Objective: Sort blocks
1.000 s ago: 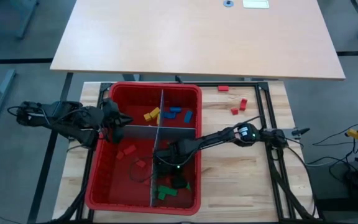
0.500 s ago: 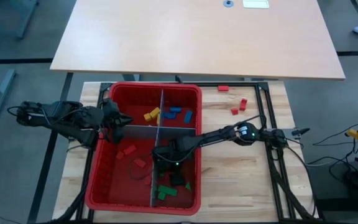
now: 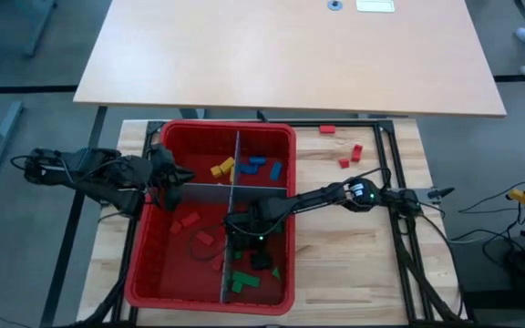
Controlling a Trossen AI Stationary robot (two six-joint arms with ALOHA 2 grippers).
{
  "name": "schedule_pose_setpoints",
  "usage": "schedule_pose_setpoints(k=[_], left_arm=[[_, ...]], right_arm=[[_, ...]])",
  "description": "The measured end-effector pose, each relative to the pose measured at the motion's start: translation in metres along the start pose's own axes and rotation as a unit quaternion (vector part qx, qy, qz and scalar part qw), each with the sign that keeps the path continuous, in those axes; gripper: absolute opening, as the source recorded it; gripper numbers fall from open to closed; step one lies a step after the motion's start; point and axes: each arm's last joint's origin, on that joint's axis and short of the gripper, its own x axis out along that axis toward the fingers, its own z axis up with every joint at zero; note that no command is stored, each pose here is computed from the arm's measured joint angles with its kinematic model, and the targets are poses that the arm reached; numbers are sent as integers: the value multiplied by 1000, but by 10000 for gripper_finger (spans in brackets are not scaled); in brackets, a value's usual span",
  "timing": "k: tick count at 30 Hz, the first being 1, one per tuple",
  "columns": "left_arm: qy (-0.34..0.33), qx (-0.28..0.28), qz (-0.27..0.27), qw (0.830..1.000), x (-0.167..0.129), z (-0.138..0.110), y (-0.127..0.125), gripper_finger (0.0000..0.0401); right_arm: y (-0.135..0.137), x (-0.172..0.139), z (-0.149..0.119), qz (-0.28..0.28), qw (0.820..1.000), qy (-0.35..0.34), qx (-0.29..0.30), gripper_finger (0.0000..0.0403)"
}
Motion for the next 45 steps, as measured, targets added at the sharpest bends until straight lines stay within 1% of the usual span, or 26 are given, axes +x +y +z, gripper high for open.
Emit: schedule_pose_setpoints(k=[8,14,26,31,36,45], left_arm=[[0,0,0,1000,0,0,0,24],[0,0,0,1000,0,0,0,24],[0,0,0,1000,0,0,0,24],[0,0,0,1000,0,0,0,24],[0,0,0,1000,0,0,0,24],[0,4,0,1000,0,0,0,24]], right_arm=[[-1,2,-1,1,1000,-1,-1,261],[-1,2,1,1,1000,-8,-2,260],[-4,8,-5,1,999,7,33,264],[-4,9,-6,4,999,9,39,264],[-6,13,-9,12,998,28,58,264],[-8,-1,0,1,996,-10,85,262]])
